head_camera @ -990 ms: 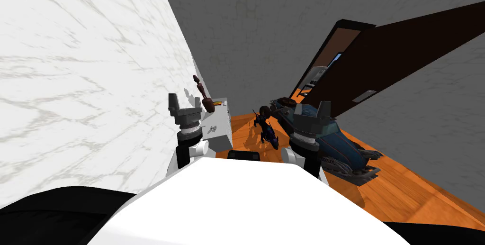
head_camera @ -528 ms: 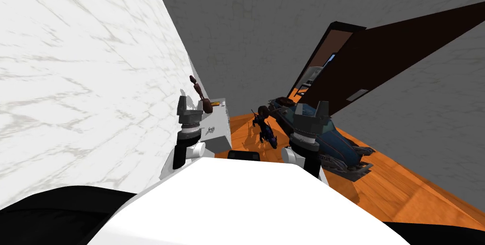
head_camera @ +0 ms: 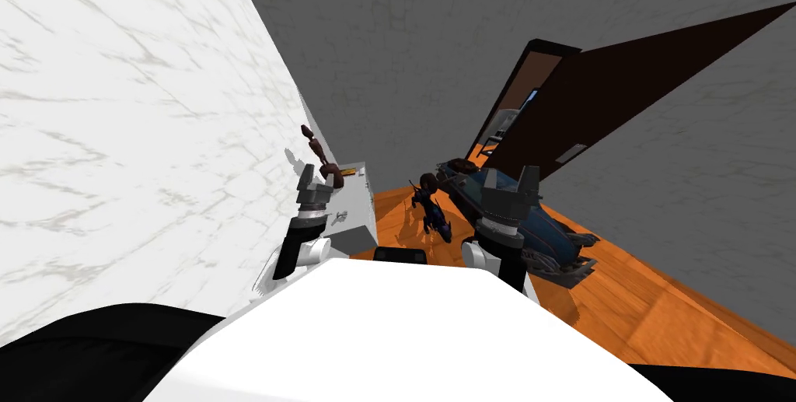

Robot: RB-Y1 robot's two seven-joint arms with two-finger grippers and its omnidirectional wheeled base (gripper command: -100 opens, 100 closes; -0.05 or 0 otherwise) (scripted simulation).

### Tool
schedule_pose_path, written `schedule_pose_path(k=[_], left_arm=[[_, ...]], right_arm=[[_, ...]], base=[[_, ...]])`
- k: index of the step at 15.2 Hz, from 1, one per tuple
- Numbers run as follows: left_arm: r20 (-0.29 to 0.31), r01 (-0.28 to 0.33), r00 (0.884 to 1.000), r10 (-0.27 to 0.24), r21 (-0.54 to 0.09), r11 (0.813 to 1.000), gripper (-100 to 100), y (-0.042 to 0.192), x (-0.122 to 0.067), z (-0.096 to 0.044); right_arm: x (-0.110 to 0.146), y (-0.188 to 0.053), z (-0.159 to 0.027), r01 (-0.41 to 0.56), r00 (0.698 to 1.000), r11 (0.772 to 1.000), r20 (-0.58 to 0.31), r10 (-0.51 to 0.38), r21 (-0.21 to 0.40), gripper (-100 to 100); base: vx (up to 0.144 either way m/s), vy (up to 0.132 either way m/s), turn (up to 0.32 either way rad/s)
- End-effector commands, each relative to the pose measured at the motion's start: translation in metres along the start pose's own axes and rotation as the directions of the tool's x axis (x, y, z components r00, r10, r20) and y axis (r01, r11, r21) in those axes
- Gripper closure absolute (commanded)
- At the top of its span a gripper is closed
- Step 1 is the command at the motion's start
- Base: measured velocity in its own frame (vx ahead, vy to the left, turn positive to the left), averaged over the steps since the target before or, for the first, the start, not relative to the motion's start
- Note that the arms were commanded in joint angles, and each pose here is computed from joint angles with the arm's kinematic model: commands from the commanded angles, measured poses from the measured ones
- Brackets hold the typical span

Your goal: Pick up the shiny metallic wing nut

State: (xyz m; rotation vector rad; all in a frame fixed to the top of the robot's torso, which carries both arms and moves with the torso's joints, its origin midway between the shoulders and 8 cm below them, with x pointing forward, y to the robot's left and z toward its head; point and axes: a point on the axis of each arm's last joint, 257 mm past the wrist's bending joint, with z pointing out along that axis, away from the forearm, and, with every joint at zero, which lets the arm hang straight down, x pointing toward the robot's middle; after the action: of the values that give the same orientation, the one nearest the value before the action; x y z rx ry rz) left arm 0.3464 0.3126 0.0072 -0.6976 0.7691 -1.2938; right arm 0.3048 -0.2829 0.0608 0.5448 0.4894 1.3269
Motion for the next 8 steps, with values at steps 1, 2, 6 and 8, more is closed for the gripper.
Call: schedule_pose_path(k=[1, 2, 6, 8], left_arm=[[0.012, -0.009, 1.0, 0.01, -0.071, 0.997, -100, 0.02, -0.011, -0.004], [0.014, -0.009, 1.0, 0.01, -0.085, 0.996, -100, 0.024, -0.012, -0.005], [0.039, -0.018, 0.999, 0.026, -0.204, 0.979, -100, 0.056, -0.031, -0.018], [0.055, -0.019, 0.998, 0.036, -0.272, 0.962, -100, 0.075, -0.042, -0.028]], right_arm=[[0.0, 0.0, 0.0, 0.0, 1.0, 1.0, 0.0, 0.0, 0.0, 0], [0.0, 0.0, 0.0, 0.0, 1.0, 1.0, 0.0, 0.0, 0.0, 0], [0.0, 0.0, 0.0, 0.0, 1.0, 1.0, 0.0, 0.0, 0.0, 0], [0.0, 0.0, 0.0, 0.0, 1.0, 1.0, 0.0, 0.0, 0.0, 0]], base=[[0.029, -0.026, -0.098], [0.027, -0.024, -0.08], [0.022, -0.019, -0.078], [0.035, -0.024, -0.106]])
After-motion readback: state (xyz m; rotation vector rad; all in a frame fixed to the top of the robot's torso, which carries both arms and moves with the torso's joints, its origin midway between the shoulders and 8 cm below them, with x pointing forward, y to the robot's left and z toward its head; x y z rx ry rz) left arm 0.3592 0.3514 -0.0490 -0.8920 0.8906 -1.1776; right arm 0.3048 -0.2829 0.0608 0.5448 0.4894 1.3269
